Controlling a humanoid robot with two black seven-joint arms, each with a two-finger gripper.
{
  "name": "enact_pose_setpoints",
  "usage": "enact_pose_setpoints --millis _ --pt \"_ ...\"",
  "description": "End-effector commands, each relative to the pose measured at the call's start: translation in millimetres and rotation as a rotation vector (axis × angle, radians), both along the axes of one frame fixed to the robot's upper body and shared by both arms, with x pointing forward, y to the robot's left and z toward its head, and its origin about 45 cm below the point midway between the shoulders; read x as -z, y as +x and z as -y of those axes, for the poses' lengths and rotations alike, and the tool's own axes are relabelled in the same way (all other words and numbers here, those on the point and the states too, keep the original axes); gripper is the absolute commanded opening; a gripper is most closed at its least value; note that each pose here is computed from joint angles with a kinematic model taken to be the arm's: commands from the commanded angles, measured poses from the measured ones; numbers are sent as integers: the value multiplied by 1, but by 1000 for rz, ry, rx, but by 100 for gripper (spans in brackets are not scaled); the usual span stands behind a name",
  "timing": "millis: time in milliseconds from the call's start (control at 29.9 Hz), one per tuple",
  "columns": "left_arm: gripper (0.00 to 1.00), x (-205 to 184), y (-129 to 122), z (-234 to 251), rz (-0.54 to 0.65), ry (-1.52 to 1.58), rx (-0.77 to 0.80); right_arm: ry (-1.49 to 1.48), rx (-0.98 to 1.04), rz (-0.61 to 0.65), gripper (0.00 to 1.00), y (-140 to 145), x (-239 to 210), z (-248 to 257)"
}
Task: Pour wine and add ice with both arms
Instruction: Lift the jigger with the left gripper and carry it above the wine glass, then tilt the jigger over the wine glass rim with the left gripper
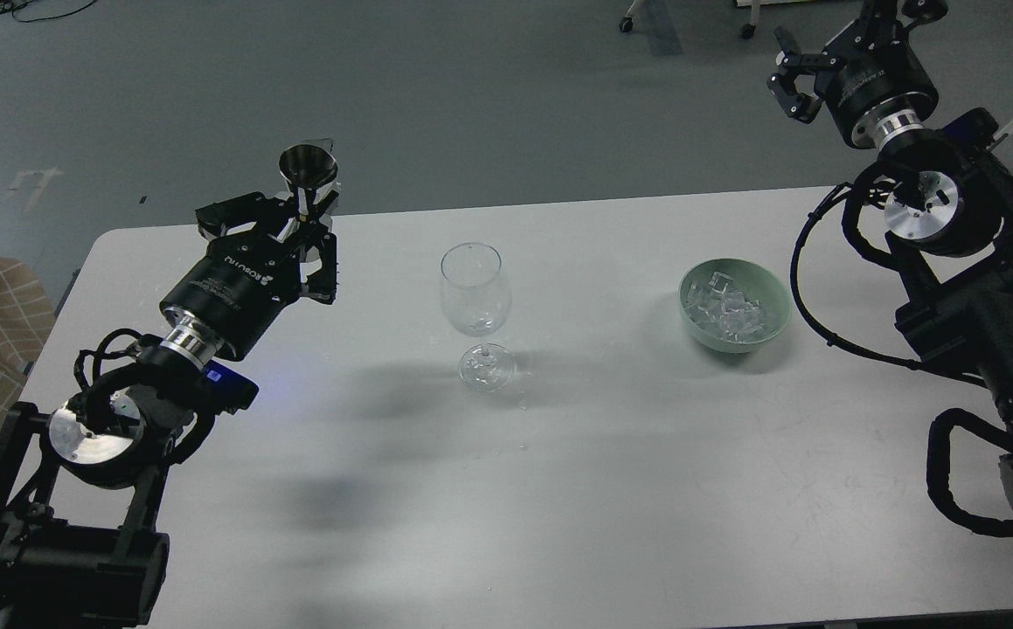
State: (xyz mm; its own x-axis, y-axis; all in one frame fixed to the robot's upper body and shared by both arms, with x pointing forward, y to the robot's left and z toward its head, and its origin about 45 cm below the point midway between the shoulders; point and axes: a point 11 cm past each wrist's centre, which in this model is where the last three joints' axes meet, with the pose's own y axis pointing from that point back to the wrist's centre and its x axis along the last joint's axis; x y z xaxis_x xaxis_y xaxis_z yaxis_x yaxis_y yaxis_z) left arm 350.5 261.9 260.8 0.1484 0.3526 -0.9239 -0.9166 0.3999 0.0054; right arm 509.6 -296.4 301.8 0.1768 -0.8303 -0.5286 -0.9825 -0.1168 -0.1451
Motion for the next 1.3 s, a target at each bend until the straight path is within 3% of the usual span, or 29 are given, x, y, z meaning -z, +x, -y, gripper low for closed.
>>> enact_pose_setpoints --millis 0,1270 --pt "0 -1 3 4 5 31 0 1 0 -4 100 -1 3 0" --pt "0 6 5 56 0 310 71 3 4 -17 100 -4 10 2"
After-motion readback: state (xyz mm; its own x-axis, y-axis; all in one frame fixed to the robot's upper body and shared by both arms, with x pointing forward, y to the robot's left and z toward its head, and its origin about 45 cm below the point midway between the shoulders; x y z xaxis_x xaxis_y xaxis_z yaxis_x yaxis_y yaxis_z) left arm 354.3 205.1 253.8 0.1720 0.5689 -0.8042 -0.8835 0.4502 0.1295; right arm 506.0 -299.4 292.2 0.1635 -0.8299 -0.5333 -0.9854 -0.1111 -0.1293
